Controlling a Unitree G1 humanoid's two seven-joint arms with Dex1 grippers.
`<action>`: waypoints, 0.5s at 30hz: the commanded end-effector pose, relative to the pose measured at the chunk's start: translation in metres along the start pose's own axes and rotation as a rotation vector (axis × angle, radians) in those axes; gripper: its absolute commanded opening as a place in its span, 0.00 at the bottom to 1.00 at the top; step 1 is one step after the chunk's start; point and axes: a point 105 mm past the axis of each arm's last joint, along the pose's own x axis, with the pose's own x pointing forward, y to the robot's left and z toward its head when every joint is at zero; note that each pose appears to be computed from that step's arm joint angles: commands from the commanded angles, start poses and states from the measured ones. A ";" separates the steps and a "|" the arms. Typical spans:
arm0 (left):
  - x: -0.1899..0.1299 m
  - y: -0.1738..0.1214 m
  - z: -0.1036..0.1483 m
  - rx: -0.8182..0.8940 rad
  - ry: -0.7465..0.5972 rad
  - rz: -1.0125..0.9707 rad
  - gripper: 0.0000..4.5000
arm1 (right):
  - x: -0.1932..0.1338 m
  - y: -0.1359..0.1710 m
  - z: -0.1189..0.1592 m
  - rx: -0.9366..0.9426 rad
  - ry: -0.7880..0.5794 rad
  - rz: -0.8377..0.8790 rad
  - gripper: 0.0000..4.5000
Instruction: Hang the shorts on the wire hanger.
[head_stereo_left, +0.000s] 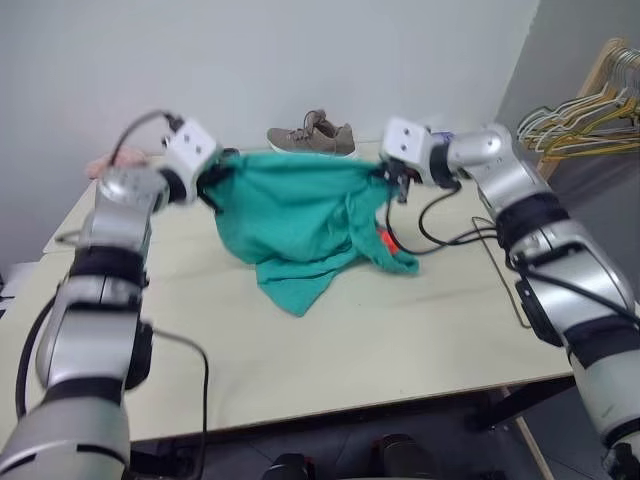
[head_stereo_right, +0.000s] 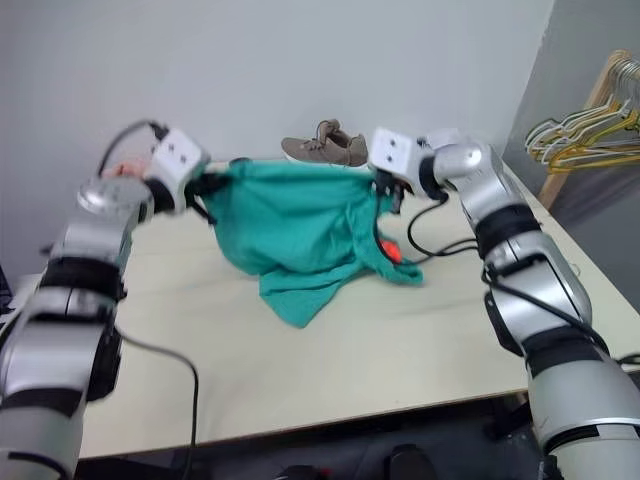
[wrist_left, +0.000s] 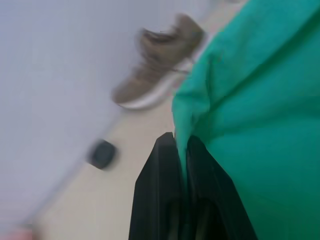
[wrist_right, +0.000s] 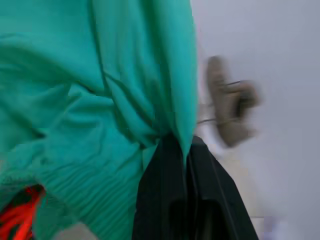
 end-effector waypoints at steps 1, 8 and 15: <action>-0.020 0.077 0.054 0.151 -0.089 0.332 0.00 | -0.017 -0.070 0.046 -0.247 -0.063 -0.351 0.00; -0.089 0.135 0.165 0.894 -0.300 0.648 0.00 | -0.056 -0.101 0.103 -0.493 -0.351 -0.634 0.00; -0.064 0.048 -0.006 0.911 -0.036 0.107 0.00 | -0.010 0.055 0.023 -0.389 -0.381 -0.189 0.00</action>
